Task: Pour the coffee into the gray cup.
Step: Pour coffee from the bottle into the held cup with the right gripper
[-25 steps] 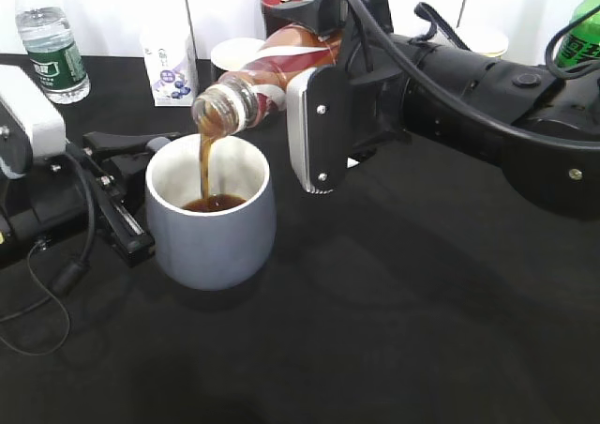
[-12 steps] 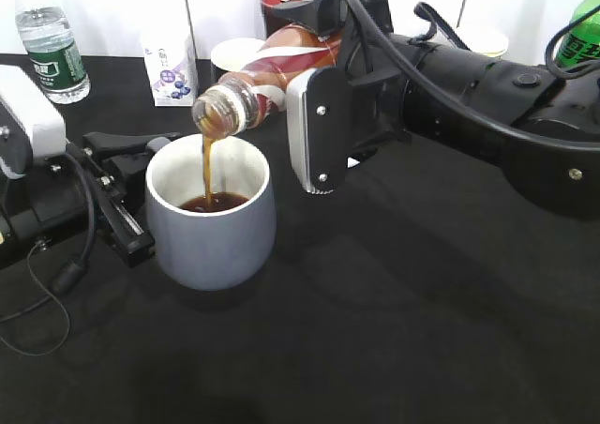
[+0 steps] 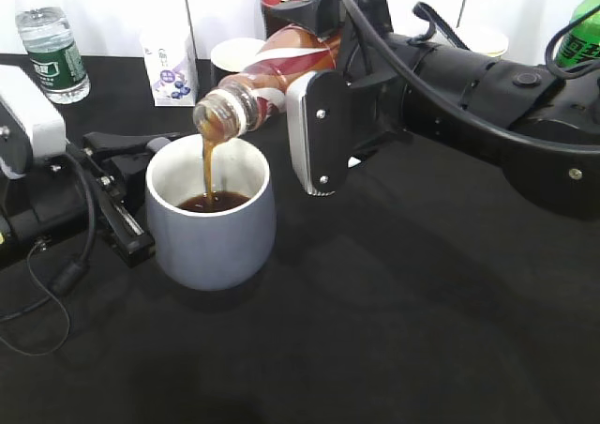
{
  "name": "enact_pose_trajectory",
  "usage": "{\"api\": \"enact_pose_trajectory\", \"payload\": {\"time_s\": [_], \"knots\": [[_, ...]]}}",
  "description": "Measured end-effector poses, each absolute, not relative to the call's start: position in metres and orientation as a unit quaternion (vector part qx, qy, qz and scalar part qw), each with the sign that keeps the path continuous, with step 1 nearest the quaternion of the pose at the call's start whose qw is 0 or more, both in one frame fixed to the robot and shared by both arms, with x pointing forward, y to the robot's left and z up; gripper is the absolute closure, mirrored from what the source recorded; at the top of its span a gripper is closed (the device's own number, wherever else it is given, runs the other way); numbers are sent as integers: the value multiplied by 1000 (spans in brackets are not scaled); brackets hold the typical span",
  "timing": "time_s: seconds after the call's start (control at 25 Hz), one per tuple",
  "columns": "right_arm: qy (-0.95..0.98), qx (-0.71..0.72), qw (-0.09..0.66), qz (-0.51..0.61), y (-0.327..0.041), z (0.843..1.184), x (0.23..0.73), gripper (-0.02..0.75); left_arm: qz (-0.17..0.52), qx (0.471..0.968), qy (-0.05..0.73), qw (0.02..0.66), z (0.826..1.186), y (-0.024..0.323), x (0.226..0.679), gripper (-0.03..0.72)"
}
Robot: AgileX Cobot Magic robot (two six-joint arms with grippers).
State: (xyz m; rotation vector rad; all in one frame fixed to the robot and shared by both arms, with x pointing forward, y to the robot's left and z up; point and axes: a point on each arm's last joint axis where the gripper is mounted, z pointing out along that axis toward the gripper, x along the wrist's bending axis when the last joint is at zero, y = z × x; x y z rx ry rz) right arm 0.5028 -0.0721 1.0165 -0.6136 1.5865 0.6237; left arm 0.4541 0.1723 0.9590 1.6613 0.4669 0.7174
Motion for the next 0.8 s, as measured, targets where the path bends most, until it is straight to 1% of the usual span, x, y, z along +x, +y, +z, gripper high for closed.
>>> {"api": "enact_pose_trajectory", "payload": {"time_s": [0.8], "knots": [[679, -271, 627, 269, -72, 1019, 503, 211, 309, 716, 201, 593, 959, 172, 454, 647]]}}
